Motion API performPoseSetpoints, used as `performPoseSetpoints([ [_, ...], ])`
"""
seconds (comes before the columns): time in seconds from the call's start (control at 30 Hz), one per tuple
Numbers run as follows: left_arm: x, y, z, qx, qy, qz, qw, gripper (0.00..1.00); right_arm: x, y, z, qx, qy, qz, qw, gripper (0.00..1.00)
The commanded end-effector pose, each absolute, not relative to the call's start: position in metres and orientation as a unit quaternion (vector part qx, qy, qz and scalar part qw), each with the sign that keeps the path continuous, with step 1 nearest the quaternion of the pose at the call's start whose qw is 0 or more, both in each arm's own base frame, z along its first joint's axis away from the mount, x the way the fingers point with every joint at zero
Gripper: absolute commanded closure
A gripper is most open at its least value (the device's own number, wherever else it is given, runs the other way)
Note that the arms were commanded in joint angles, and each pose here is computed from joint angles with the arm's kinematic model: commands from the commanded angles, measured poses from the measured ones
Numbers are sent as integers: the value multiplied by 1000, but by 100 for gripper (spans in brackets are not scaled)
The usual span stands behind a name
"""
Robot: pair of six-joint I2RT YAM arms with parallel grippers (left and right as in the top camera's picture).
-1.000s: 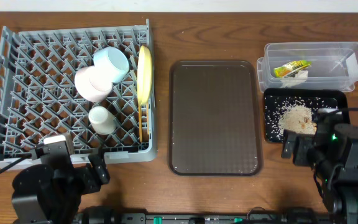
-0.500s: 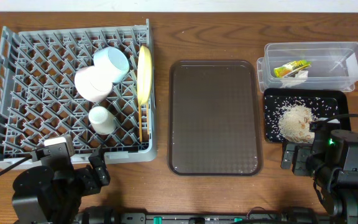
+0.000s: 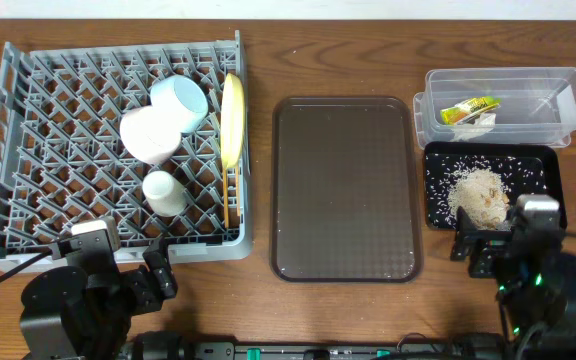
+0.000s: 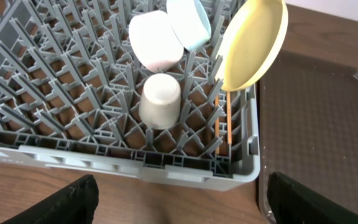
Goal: Sort waste into correct bins and load items into the dishwasher rack
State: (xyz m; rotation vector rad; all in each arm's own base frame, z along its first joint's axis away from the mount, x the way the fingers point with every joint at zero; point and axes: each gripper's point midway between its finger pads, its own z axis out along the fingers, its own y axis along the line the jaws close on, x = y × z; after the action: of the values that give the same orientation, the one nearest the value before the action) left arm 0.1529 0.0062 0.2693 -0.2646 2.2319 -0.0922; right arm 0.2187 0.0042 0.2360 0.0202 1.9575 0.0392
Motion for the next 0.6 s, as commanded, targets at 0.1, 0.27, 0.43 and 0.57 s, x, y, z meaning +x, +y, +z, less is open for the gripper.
performPoseSetpoints([
  [0.1, 152, 7, 269, -104, 895, -33, 432, 12, 226, 22, 215, -27, 764, 46, 643, 1],
  [0.27, 152, 7, 269, -104, 895, -33, 432, 12, 236, 25, 218, -32, 703, 53, 709, 1],
  [0.43, 152, 7, 269, -104, 895, -33, 432, 12, 242, 25, 208, -32, 673, 52, 737, 1],
  [0.57, 152, 7, 269, -104, 895, -33, 432, 12, 245, 27, 166, -33, 719, 53, 692, 1],
])
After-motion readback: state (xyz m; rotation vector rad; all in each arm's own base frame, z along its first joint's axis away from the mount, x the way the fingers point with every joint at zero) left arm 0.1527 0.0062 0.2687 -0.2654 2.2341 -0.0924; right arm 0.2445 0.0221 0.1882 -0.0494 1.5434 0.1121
